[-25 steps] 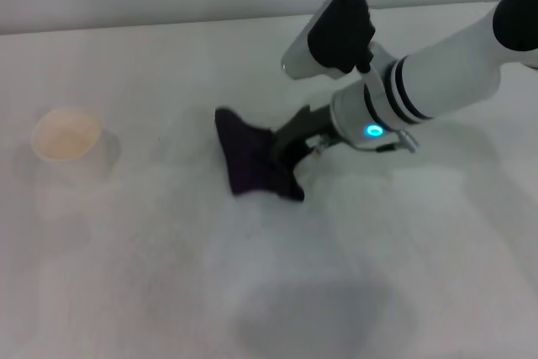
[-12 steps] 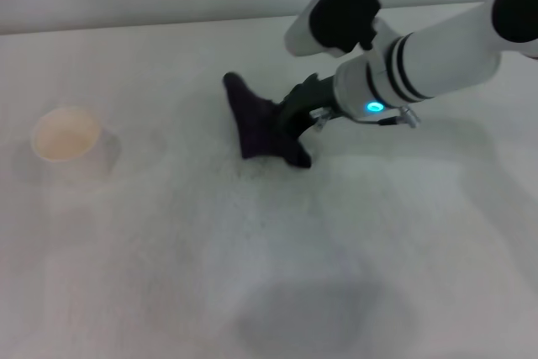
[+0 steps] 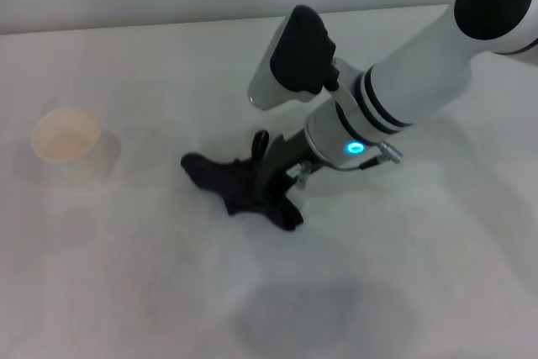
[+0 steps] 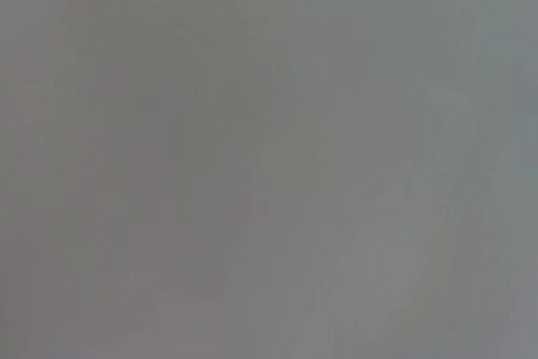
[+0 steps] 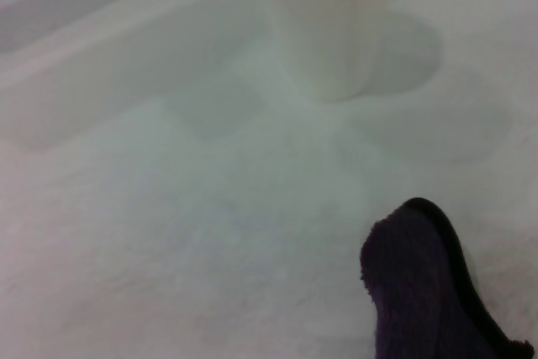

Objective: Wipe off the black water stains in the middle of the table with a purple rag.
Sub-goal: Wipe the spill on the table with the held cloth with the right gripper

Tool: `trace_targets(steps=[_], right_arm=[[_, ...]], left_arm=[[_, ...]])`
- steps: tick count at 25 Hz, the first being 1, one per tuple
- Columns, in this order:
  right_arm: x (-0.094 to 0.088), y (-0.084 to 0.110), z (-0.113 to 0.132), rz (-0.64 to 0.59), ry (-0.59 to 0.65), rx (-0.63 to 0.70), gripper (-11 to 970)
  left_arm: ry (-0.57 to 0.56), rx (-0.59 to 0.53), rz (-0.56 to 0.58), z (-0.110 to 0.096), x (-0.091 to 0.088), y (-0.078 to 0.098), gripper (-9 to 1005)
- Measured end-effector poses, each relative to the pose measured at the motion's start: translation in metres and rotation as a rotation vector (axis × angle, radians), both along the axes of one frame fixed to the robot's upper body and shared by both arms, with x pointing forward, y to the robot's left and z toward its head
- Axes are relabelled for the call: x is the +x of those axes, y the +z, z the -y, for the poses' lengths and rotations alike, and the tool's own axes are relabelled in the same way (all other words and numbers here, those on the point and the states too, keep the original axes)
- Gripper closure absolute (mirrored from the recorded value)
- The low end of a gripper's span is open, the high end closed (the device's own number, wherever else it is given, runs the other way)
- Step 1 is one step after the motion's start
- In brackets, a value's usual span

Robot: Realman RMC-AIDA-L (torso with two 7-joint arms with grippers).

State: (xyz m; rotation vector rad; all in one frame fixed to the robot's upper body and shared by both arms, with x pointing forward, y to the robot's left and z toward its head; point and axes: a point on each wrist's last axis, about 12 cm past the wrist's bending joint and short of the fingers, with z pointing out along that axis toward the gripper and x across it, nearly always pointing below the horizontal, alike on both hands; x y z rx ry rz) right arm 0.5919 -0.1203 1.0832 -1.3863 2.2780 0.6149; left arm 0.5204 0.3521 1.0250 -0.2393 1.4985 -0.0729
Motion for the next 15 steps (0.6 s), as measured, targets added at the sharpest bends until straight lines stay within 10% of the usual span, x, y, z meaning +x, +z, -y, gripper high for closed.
trace_targets(steps=[15], right_arm=[[0.031, 0.0, 0.033, 0.197, -0.146, -0.088, 864]], left_arm=[[0.008, -0.005, 0.0, 0.0, 0.0, 0.0, 119]])
